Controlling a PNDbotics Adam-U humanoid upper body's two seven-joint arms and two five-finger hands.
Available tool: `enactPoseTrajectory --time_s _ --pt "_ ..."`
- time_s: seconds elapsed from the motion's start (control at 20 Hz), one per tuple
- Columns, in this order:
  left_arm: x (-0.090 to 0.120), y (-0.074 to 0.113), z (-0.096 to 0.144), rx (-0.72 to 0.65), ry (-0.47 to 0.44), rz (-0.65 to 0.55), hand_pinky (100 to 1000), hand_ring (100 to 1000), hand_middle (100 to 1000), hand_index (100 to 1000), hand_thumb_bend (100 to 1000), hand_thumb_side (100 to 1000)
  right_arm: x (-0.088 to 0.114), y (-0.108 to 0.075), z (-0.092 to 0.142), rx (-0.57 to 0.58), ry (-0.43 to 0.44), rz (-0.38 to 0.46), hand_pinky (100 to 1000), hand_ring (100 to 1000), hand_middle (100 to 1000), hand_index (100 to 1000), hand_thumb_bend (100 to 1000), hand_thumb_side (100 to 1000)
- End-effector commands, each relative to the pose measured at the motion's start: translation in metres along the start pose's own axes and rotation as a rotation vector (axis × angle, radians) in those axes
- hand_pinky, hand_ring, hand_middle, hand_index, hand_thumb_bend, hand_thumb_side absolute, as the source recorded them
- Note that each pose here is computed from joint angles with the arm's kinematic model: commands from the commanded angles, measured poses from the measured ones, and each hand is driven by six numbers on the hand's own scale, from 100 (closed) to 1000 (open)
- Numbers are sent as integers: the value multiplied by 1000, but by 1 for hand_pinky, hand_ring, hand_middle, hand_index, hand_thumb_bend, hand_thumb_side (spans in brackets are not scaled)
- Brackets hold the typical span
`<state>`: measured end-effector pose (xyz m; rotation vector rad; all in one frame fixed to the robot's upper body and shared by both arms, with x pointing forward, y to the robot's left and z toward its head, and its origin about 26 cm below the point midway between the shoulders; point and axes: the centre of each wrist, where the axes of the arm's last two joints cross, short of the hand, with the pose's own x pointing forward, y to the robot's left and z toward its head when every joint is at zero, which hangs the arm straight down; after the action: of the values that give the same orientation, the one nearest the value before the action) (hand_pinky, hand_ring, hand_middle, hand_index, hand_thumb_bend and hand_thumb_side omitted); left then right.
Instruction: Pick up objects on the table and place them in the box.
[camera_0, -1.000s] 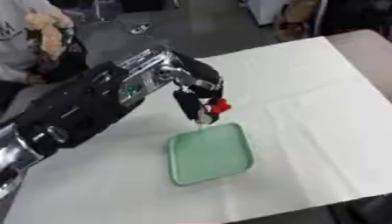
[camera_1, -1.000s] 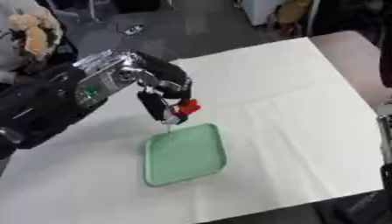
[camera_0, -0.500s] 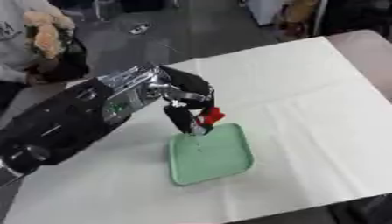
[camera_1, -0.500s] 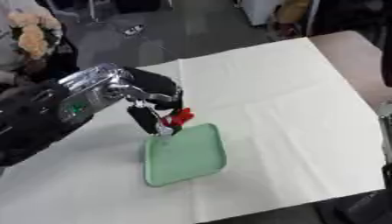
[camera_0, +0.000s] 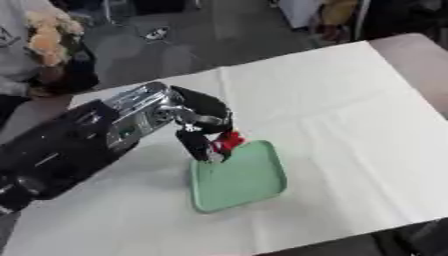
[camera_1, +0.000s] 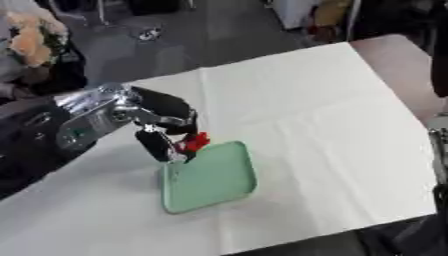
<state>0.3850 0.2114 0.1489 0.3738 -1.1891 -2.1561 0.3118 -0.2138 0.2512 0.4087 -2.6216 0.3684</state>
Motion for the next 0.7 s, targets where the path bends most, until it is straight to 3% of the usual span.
enactPoseTrajectory --time_s 0.05,0.2,0.25,0.3,0.4,0.55,0.7 --pt "-5 5 9 -3 10 -3 100 100 207 468 100 508 6 -2 -4 13 -20 16 422 636 609 645 100 839" --pt "-4 5 9 -36 -1 3 127 100 297 515 100 559 6 -2 -4 13 -19 16 422 636 609 646 100 839" --pt "-3 4 8 -67 -2 -2 357 334 490 661 177 615 6 -2 -4 13 -19 16 422 636 609 646 100 839" --pt "-2 4 9 -106 -2 -16 499 538 644 761 244 734 6 -2 -4 13 -19 16 422 636 610 646 100 839" --pt "3 10 11 -186 17 -96 648 739 816 877 309 842 6 -2 -3 14 -19 16 422 636 610 647 100 839" --pt "6 15 15 -250 60 -184 797 879 927 962 405 877 6 -2 -3 13 -19 16 422 636 610 647 100 839" --pt "4 14 16 -273 94 -230 836 917 957 975 428 869 6 -2 -3 14 -18 17 422 636 610 647 100 839"
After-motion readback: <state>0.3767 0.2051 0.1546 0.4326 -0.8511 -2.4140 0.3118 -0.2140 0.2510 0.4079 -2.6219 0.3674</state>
